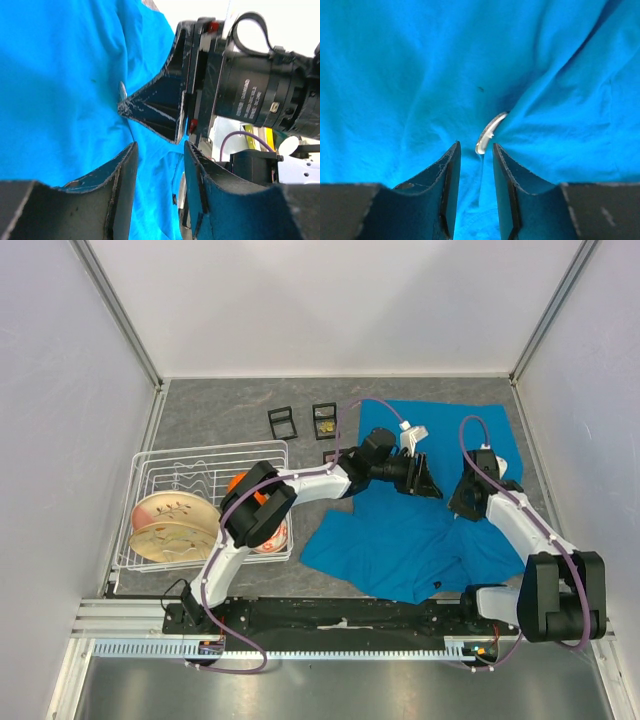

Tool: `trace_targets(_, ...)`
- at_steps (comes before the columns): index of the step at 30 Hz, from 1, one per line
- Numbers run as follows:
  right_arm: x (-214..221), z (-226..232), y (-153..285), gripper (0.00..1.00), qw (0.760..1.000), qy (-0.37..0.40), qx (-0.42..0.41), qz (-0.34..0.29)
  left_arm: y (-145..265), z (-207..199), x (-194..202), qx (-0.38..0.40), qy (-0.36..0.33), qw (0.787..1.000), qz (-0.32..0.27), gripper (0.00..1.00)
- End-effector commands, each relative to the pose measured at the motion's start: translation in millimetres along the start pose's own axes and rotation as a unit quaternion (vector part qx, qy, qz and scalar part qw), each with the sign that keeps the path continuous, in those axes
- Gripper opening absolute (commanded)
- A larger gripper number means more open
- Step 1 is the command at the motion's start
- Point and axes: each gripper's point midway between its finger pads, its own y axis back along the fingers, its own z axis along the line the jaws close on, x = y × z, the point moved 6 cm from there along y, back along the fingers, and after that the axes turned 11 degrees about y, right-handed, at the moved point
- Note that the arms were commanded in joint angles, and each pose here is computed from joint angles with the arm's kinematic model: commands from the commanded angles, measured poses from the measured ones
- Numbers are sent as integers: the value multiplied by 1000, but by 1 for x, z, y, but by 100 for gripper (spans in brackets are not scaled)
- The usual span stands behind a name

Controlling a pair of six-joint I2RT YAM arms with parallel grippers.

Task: Remove the brooch from the garment
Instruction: Pick up the brooch from the clothes.

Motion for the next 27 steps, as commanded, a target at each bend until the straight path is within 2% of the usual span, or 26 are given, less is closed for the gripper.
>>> trace_targets(1, -20, -2, 4, 39, 999, -15, 35, -29, 8, -32, -3, 45, -15, 999, -1, 49)
trace_targets(10, -17, 2, -8, 34, 998, -38, 37, -21, 7, -37, -1, 53, -16, 998, 5, 49)
trace_targets(17, -3, -7, -1, 12, 995, -96, 30, -29, 1, -23, 4, 40, 7, 999, 11, 48)
trace_targets(21, 10, -34, -1, 1, 983, -179, 33, -27, -7, -4, 14, 29, 37, 999, 24, 45)
trace_targets(25, 25, -53, 3, 1, 967, -249, 38, -33, -9, 2, 18, 31, 56, 997, 31, 44)
trace_targets(27, 30, -61, 5, 6, 957, -285, 41, -39, -10, 4, 17, 30, 58, 997, 29, 44)
